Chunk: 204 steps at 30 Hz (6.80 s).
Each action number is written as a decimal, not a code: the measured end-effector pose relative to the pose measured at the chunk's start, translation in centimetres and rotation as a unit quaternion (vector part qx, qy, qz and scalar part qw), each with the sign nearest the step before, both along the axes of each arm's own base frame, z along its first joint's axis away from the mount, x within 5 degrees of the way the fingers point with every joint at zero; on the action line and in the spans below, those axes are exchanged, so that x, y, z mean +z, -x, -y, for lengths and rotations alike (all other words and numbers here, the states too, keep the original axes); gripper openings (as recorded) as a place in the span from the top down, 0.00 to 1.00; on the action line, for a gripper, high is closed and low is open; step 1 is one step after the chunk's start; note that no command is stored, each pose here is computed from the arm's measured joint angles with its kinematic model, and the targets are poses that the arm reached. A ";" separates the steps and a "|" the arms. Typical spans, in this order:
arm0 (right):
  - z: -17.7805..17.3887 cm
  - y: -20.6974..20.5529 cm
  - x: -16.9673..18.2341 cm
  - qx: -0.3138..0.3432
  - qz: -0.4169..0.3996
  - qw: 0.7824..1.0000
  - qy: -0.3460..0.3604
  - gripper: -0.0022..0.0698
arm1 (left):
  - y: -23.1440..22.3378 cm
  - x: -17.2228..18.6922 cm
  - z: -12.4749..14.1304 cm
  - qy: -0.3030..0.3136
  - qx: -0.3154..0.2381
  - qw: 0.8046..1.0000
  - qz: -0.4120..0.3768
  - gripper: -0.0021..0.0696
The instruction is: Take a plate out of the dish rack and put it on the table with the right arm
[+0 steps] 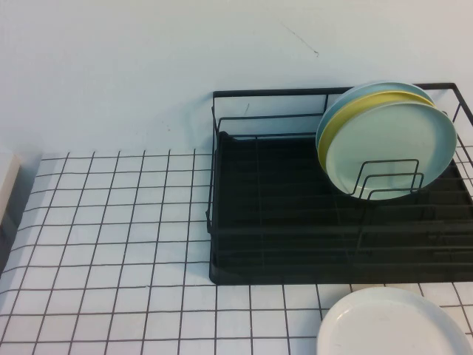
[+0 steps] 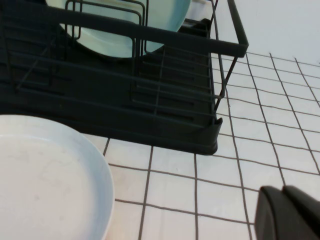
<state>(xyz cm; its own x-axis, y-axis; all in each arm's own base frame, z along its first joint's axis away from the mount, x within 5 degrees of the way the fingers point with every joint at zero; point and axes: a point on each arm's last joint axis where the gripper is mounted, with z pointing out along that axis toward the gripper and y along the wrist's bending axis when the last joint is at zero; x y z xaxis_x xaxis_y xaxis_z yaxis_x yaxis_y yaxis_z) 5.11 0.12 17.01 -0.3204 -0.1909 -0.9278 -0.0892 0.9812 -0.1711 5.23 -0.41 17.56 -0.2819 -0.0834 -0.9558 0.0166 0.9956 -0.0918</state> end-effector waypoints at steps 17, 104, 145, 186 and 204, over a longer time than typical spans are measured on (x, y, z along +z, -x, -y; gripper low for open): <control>0.0 0.0 0.0 0.000 0.000 1.000 0.000 0.97 | 0.0 0.0 0.0 0.000 0.000 1.000 0.000 0.98; -0.2 -0.2 5.2 0.009 0.300 0.954 0.002 0.97 | 0.0 0.0 0.0 0.000 0.000 1.000 0.000 0.98; -2.7 -16.1 14.2 0.250 -0.173 0.932 0.198 0.94 | 0.0 0.0 0.0 0.002 0.001 1.000 0.000 0.98; -3.7 -35.5 7.7 0.287 -0.122 0.916 0.252 0.92 | 0.0 0.0 0.0 0.000 0.000 1.000 0.000 0.98; -4.9 -26.6 20.7 0.303 -0.031 0.939 0.159 0.92 | 0.0 0.0 0.0 0.002 0.001 1.000 0.000 0.98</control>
